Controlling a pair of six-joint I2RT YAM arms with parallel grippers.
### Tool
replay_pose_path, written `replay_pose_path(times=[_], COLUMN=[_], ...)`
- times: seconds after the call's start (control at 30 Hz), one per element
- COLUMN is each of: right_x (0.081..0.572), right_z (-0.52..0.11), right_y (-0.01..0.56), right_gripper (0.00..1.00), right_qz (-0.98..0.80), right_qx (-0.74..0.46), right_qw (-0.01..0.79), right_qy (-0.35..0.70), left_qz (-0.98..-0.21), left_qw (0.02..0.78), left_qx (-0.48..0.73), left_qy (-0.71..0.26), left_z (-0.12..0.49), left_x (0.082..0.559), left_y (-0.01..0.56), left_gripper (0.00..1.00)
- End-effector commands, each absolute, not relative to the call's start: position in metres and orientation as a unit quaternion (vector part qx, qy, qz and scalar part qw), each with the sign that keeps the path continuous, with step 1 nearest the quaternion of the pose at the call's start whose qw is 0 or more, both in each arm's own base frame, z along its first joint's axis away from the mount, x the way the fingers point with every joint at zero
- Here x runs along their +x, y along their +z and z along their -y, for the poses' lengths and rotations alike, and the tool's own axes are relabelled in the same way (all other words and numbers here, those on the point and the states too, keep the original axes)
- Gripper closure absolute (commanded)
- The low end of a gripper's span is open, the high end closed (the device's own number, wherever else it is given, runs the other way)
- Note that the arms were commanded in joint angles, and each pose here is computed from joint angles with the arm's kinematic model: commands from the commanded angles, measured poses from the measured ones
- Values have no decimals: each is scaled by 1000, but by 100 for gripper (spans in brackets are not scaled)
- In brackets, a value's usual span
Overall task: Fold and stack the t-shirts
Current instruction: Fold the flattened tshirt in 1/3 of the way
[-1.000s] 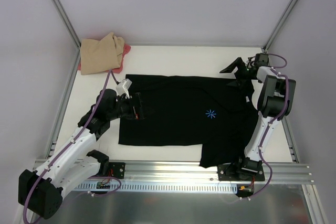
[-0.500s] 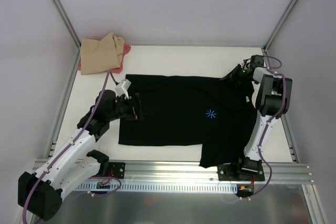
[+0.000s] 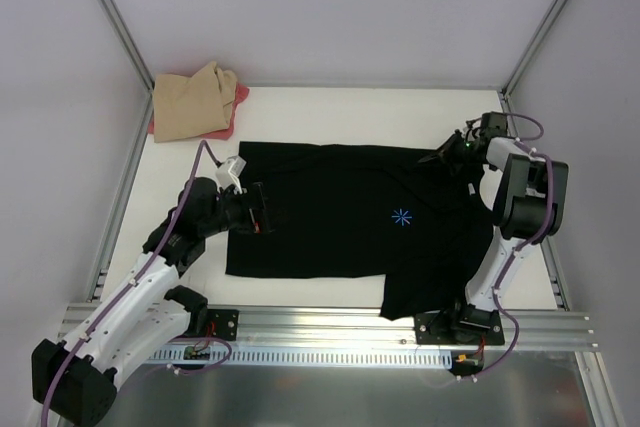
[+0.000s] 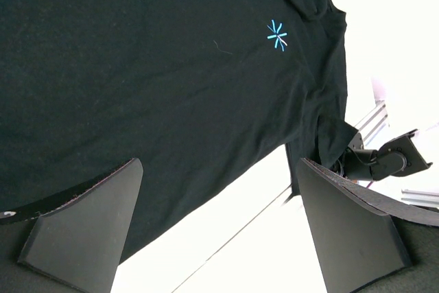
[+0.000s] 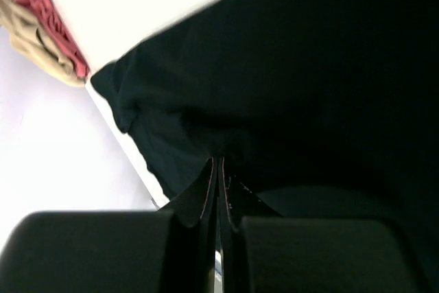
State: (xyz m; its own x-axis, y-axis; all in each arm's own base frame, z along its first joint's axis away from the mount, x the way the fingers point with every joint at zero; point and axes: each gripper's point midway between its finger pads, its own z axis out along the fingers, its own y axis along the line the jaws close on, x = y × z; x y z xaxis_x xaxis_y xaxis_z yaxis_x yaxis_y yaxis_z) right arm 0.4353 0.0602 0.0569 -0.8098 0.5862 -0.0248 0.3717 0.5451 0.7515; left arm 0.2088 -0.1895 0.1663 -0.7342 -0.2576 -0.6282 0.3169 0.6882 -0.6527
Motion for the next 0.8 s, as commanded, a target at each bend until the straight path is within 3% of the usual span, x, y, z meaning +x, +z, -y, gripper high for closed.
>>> replay_pose_path(times=[0.0,0.77], right_x=[419,305], right_z=[-66,-78], right_y=[107,149], right_gripper=[100,100], right_qz=[-867,-890], right_qx=[239,189], right_qw=[179,190], right_qy=[399,369], left_qz=[-840,-826], left_qw=[371,392], left_qx=[17,22], left_qy=[-396,-404], left_z=[189,180], left_x=[207,188], left_y=[170,195], left_gripper=[1,1])
